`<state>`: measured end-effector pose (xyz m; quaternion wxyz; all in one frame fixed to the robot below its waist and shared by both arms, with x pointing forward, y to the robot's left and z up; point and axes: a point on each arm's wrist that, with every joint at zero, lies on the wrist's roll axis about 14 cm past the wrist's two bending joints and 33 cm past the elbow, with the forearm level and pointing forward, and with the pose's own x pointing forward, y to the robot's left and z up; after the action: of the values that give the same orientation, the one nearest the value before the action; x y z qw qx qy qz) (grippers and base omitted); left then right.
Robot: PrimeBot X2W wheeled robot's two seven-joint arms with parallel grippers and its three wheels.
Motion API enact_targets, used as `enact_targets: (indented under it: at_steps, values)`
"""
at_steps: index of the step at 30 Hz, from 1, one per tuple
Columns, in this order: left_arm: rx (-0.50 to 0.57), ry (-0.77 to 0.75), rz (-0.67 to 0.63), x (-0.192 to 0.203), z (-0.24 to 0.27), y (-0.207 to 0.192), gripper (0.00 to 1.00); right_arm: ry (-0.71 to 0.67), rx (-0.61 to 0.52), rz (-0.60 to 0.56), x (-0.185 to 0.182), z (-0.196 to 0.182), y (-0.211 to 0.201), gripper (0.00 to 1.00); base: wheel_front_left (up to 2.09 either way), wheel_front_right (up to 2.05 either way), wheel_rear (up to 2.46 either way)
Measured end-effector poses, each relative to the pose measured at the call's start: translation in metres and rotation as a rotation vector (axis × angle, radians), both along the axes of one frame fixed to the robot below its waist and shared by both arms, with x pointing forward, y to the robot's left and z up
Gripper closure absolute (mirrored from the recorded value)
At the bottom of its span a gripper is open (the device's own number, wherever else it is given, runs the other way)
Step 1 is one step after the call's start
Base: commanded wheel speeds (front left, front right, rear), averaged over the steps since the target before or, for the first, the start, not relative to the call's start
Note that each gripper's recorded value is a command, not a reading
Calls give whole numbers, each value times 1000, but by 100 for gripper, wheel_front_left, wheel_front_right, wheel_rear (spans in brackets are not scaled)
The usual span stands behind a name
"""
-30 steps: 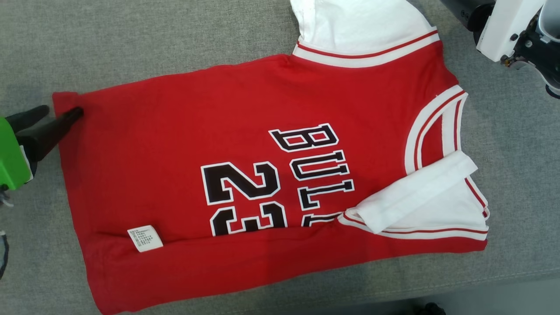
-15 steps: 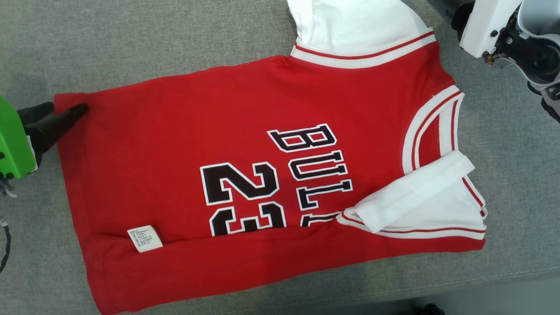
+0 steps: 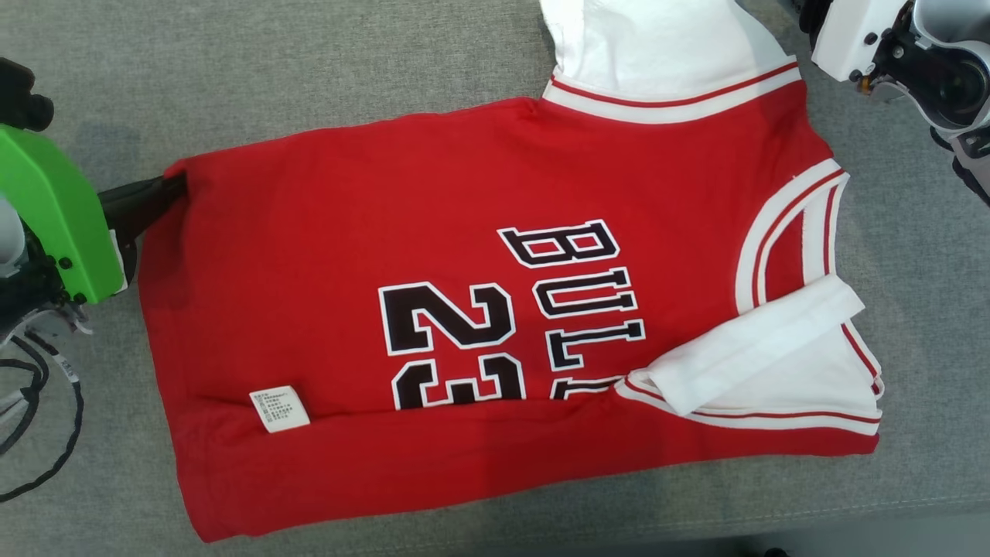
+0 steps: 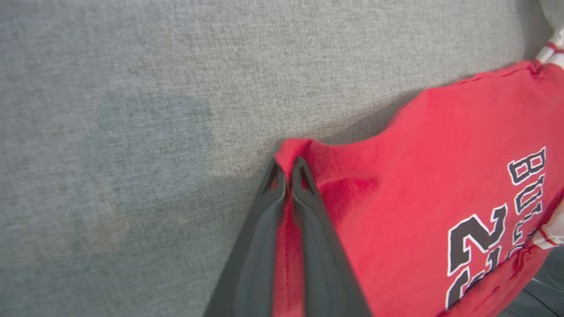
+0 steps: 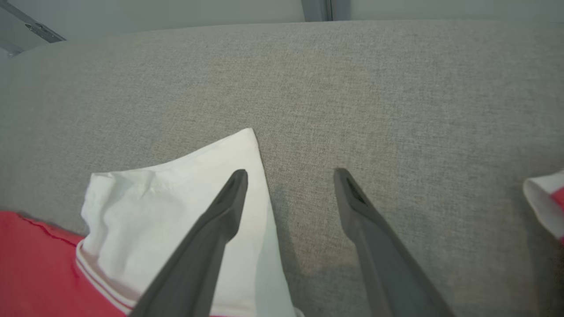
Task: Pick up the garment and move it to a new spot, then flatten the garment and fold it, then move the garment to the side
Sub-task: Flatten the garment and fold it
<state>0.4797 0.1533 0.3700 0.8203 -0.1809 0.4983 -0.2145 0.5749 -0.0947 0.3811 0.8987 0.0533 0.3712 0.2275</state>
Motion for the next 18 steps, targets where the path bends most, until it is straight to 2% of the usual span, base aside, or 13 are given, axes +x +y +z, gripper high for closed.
enact_targets:
  at_steps: [7, 14, 18]
  values:
    - [-36, -25, -29, -7, 7, -12, 100, 14, -10, 16, 6, -11, 15, 0, 0, 0, 0]
    - [-22, -32, -26, -10, 9, -3, 100, 50, 37, 85, -2, -20, 55, 0, 0, 0, 0]
    - [-18, -42, -20, -8, 9, 0, 100, 59, 43, 96, -2, -27, 62, 0, 0, 0, 0]
